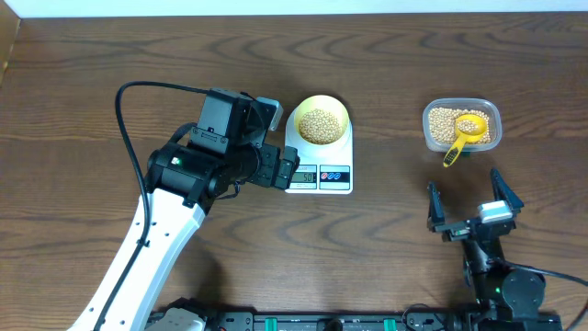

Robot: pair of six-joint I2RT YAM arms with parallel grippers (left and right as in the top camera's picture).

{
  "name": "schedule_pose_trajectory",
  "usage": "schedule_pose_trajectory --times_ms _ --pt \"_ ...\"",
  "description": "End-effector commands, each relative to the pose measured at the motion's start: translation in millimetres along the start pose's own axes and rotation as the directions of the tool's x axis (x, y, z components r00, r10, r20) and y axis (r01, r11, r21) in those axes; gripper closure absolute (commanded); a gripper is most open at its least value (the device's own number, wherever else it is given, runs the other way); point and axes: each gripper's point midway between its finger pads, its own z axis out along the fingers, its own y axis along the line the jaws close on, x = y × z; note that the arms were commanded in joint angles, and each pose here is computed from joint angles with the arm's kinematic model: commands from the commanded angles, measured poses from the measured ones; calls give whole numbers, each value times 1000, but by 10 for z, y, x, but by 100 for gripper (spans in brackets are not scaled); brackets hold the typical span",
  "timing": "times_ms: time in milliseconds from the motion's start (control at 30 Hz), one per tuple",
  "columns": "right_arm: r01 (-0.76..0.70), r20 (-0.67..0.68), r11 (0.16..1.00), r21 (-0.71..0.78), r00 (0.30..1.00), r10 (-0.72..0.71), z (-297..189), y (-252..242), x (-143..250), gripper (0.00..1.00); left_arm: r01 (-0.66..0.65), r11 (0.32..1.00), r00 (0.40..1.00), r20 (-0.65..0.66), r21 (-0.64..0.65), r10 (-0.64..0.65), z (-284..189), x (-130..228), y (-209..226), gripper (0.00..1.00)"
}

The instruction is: Scoop item into bowl and weigh 50g on scale

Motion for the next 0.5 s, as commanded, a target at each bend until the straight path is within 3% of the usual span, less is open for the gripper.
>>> schedule_pose_trajectory --times_ms 0,233,467 --pt "-8 -20 999 47 1000 9 5 -66 129 1 7 1000 999 35 -4 -7 -95 -95 -10 2" --pt "-15 -43 990 139 999 21 -11 -221 183 1 7 1000 999 35 -4 -7 -95 -95 -10 2" --pt "-6 -148 981 196 988 36 -52 -309 438 1 7 1000 999 35 -4 -7 -95 -95 -10 2"
